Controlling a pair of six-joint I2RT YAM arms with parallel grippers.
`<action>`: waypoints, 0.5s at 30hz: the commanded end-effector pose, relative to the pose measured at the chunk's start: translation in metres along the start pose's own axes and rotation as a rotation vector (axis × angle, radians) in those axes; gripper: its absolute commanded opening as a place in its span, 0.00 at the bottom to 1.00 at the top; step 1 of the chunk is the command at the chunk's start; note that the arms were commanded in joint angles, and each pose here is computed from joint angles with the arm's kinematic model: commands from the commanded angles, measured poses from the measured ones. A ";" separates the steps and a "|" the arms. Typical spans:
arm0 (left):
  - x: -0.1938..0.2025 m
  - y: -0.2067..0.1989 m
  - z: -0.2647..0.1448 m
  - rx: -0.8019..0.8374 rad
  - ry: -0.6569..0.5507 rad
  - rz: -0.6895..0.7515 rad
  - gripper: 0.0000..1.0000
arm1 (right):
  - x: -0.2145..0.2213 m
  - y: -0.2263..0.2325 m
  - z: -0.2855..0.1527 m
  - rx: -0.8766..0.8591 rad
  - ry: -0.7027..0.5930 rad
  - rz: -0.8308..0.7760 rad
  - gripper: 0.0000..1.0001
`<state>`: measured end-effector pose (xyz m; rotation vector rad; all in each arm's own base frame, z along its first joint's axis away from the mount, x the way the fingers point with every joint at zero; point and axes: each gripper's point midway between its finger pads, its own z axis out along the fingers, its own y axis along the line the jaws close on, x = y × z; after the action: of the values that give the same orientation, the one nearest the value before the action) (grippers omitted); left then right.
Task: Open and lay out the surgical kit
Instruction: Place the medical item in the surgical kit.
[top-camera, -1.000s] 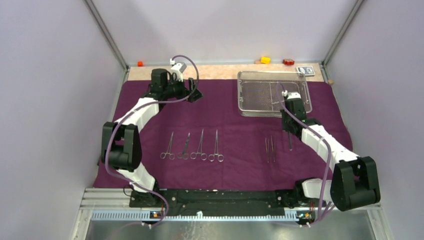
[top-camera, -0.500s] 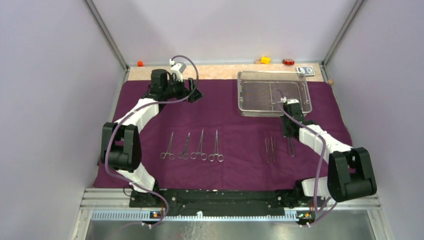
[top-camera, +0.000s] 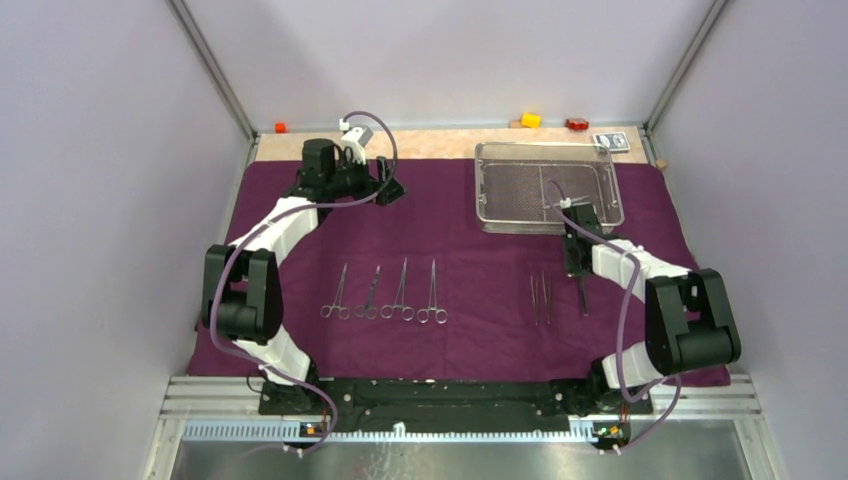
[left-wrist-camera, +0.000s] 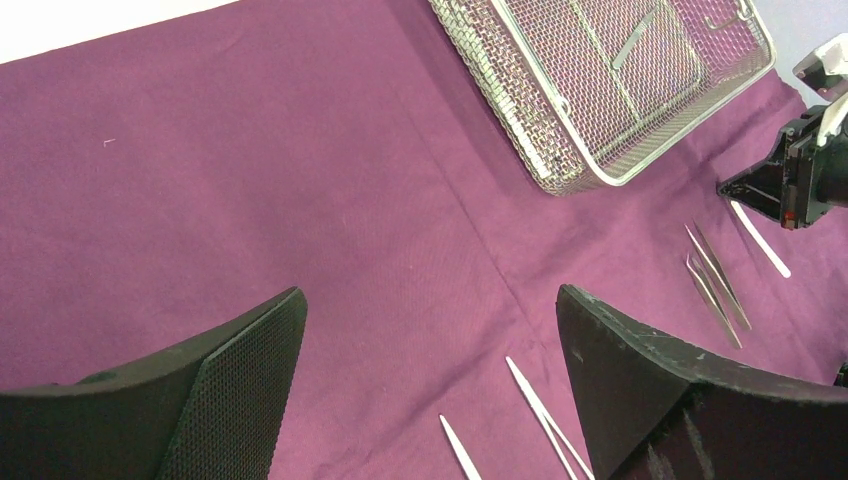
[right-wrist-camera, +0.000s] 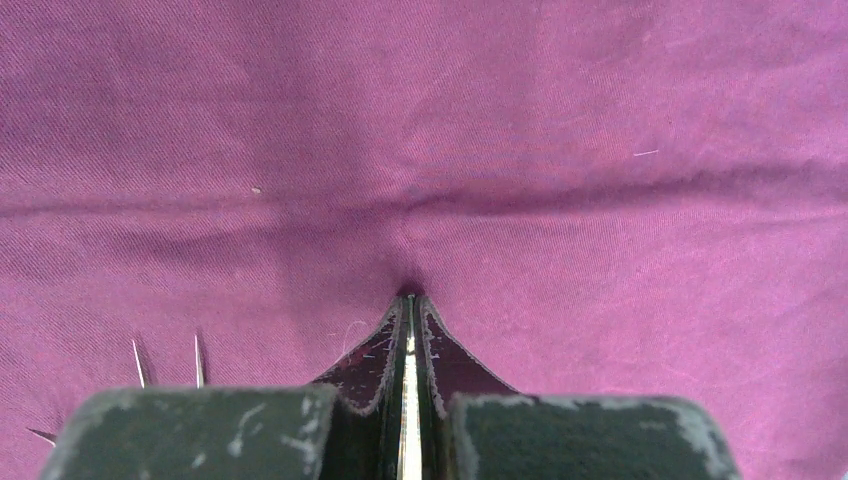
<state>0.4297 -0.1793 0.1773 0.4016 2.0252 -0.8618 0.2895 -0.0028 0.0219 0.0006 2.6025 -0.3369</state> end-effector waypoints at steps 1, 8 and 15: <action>-0.025 -0.010 -0.003 0.027 -0.058 0.044 0.99 | -0.010 -0.005 0.003 0.023 -0.001 0.037 0.00; -0.023 -0.010 -0.002 0.029 -0.052 0.039 0.99 | -0.007 -0.005 0.009 0.026 0.032 0.038 0.04; -0.023 -0.010 -0.003 0.030 -0.052 0.039 0.99 | -0.008 -0.005 0.007 0.016 0.038 0.034 0.10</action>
<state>0.4290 -0.1799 0.1774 0.4051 2.0246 -0.8684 0.2973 -0.0065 0.0216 0.0292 2.6198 -0.3557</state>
